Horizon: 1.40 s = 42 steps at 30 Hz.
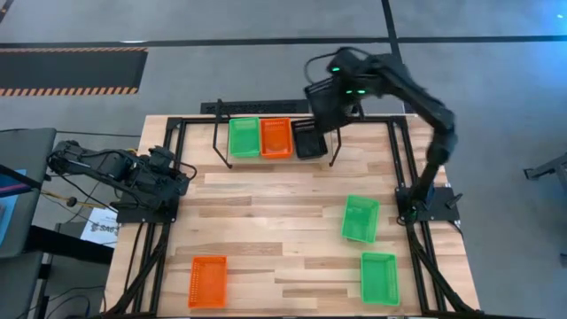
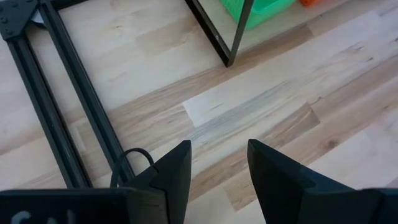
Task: Stack baskets on shelf by color
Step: Stack the black bin on top of the black bin on the shelf
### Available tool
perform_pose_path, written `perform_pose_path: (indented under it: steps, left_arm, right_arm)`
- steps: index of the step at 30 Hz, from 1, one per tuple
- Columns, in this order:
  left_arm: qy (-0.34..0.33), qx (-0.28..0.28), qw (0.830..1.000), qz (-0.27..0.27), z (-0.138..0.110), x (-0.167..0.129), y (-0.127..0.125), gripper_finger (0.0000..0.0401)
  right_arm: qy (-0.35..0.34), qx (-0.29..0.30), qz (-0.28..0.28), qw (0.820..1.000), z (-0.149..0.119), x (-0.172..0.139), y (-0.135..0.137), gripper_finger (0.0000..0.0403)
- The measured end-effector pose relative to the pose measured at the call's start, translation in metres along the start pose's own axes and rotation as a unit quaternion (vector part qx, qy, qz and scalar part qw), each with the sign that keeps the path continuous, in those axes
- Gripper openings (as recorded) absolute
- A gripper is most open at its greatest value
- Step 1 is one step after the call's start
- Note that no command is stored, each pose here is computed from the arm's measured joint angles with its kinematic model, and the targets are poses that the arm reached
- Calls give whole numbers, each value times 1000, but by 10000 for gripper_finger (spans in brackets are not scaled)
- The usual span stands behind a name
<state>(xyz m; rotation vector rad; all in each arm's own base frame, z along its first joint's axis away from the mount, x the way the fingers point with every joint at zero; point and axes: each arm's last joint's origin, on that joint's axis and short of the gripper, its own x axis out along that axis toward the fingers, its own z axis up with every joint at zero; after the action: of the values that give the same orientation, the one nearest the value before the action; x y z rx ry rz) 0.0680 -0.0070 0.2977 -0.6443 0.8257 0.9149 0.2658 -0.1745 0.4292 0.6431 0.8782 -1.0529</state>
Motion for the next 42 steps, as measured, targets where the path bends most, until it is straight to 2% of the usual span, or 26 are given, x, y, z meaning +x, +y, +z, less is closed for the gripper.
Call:
perform_pose_path:
  steps: [4, 7, 10, 13, 16, 18, 22, 25, 30, 35, 39, 42]
  left_arm:
    - [0, 0, 1000, 0, 0, 0, 0, 144]
    - [-1, 0, 1000, 0, 0, 0, 0, 144]
    - [-6, 0, 1000, 1, 0, 0, 0, 144]
    - [-10, 0, 1000, 2, 1, 0, 0, 144]
    - [-10, 0, 1000, 2, 1, 0, 0, 144]
    - [-10, 0, 1000, 2, 1, 0, 0, 144]
    - [-9, 0, 1000, 2, 1, 0, 0, 144]
    - [-9, -4, 1000, 2, 1, 0, 0, 144]
    - [-10, -13, 1000, 2, 1, 0, 0, 144]
    - [-12, -22, 1000, 2, 1, 0, 0, 144]
    - [-13, -27, 1000, 2, 1, 0, 0, 144]
    - [-13, -28, 1000, 2, 1, 0, 0, 144]
  right_arm:
    - [-62, 18, 19, 998, -21, -44, -8, 2]
    - [-84, 19, 48, 995, -44, -49, -4, 2]
    - [-96, 28, 93, 991, -72, -30, 5, 2]
    - [-99, 62, 178, 977, -96, 7, 13, 2]
    - [-95, 100, 267, 954, -107, 44, 15, 2]
    - [-84, 118, 284, 948, -109, 62, 11, 2]
    - [-60, 131, 253, 957, -98, 82, 4, 2]
    - [-66, 119, 255, 957, -79, 82, 4, 2]
    - [-42, 82, 217, 972, -52, 90, 8, 2]
    - [31, 32, 153, 987, -33, 110, 16, 2]
    - [58, 4, 133, 989, -22, 128, 25, 2]
    - [65, 7, 129, 990, -16, 137, 27, 2]
